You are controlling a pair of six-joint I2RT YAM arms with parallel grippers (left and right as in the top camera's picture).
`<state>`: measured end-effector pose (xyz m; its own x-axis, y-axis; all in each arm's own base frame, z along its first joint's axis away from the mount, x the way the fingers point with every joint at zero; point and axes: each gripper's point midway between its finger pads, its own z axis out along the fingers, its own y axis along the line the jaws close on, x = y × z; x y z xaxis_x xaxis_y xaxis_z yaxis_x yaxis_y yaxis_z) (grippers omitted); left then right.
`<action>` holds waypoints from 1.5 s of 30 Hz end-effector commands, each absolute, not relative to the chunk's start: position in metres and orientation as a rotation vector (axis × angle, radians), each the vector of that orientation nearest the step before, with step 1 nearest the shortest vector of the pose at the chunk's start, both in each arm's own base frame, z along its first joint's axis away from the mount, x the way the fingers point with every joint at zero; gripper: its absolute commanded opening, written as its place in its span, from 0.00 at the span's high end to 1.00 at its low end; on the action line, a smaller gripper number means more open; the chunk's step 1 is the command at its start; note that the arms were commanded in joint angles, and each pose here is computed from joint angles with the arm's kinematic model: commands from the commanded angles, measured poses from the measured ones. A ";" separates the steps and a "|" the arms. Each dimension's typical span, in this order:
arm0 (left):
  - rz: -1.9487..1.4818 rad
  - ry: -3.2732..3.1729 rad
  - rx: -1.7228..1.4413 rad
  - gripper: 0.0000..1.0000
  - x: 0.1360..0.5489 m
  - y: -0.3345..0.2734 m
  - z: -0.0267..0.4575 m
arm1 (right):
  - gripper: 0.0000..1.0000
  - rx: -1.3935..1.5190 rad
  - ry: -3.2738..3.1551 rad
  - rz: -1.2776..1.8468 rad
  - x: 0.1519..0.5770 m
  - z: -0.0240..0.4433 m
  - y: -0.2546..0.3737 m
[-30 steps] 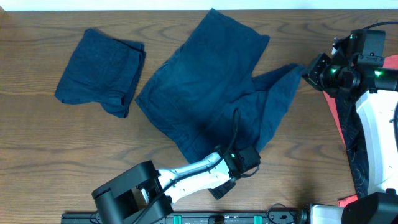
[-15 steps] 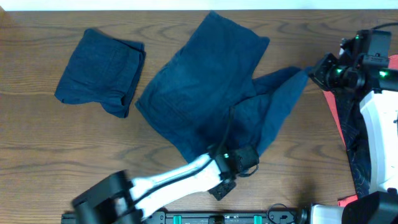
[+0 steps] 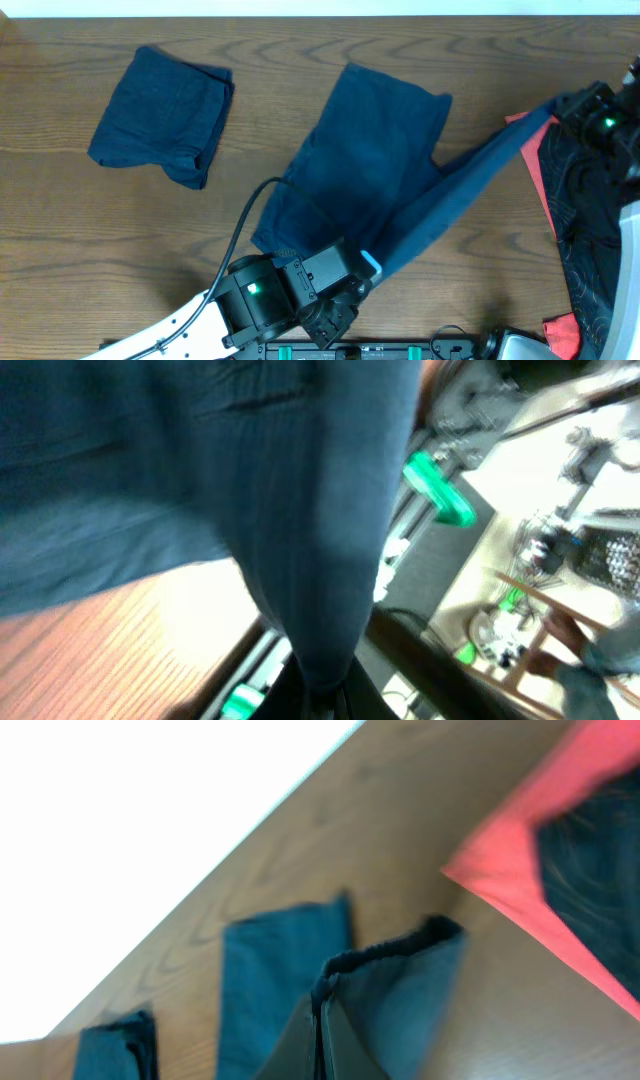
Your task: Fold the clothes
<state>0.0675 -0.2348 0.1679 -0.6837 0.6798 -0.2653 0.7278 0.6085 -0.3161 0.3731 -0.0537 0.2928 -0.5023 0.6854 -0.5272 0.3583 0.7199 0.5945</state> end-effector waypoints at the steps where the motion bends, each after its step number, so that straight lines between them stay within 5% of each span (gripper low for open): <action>1: -0.370 2.791 0.895 0.94 0.093 -0.213 0.162 | 0.99 0.679 2.155 0.598 0.396 0.292 -0.024; 17: 0.348 2.800 0.364 0.94 0.168 -0.138 0.126 | 0.99 0.380 2.132 0.831 0.534 0.195 0.074; 34: 0.689 2.945 0.032 0.93 0.180 -0.106 0.078 | 0.95 0.280 2.202 0.953 0.552 0.118 0.124; 37: 0.698 2.949 -0.003 0.83 0.181 -0.103 0.077 | 0.82 0.232 2.200 0.936 0.551 0.118 0.127; 40: 0.706 2.953 -0.032 0.42 0.183 -0.098 0.077 | 0.55 0.160 2.197 0.954 0.548 0.120 0.130; 45: 0.745 2.966 -0.105 0.41 0.184 -0.082 0.087 | 0.54 0.168 2.226 1.033 0.539 0.120 0.117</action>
